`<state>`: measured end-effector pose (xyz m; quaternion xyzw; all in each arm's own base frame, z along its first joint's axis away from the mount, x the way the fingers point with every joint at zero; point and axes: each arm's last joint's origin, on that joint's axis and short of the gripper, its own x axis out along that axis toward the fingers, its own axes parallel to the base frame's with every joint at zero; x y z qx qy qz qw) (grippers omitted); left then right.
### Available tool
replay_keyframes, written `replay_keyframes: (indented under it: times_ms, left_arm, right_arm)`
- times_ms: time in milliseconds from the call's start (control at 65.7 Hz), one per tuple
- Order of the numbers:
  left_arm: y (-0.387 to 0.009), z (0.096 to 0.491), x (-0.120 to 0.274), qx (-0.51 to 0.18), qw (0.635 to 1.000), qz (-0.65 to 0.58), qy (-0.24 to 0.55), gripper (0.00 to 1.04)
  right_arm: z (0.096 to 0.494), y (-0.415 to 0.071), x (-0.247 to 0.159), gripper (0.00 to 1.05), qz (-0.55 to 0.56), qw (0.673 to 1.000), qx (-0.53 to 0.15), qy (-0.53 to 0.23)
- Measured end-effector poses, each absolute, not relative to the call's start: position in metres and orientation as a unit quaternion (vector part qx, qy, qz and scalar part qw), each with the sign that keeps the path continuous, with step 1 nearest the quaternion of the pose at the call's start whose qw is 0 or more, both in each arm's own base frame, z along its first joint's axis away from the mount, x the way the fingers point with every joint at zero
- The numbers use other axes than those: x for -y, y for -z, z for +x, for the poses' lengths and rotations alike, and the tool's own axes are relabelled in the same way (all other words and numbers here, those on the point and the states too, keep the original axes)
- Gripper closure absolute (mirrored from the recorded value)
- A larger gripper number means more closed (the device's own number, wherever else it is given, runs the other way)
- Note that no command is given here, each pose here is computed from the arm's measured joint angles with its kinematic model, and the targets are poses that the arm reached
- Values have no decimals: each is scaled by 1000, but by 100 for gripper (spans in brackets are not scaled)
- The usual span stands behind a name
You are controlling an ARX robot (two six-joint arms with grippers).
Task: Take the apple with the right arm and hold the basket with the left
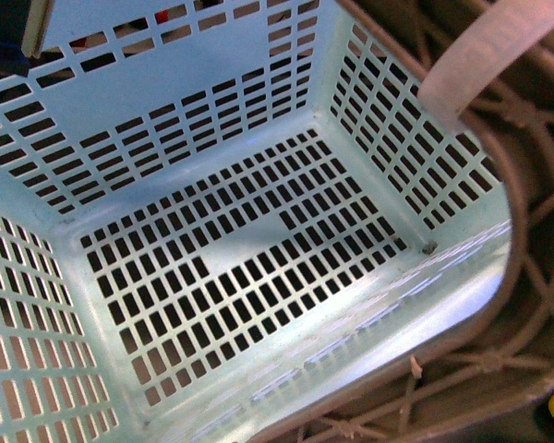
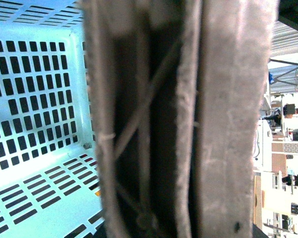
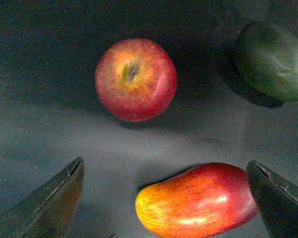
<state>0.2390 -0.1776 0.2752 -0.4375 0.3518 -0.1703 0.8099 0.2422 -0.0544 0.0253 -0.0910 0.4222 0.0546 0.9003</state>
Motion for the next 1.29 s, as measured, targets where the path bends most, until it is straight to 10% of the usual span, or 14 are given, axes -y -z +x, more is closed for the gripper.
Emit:
replay_keyframes:
  times_ms: [1293]
  left_arm:
    - [-275, 239, 178, -352, 809, -438, 171, 90]
  right_arm:
    - [332, 38, 13, 9, -143, 856, -491, -81]
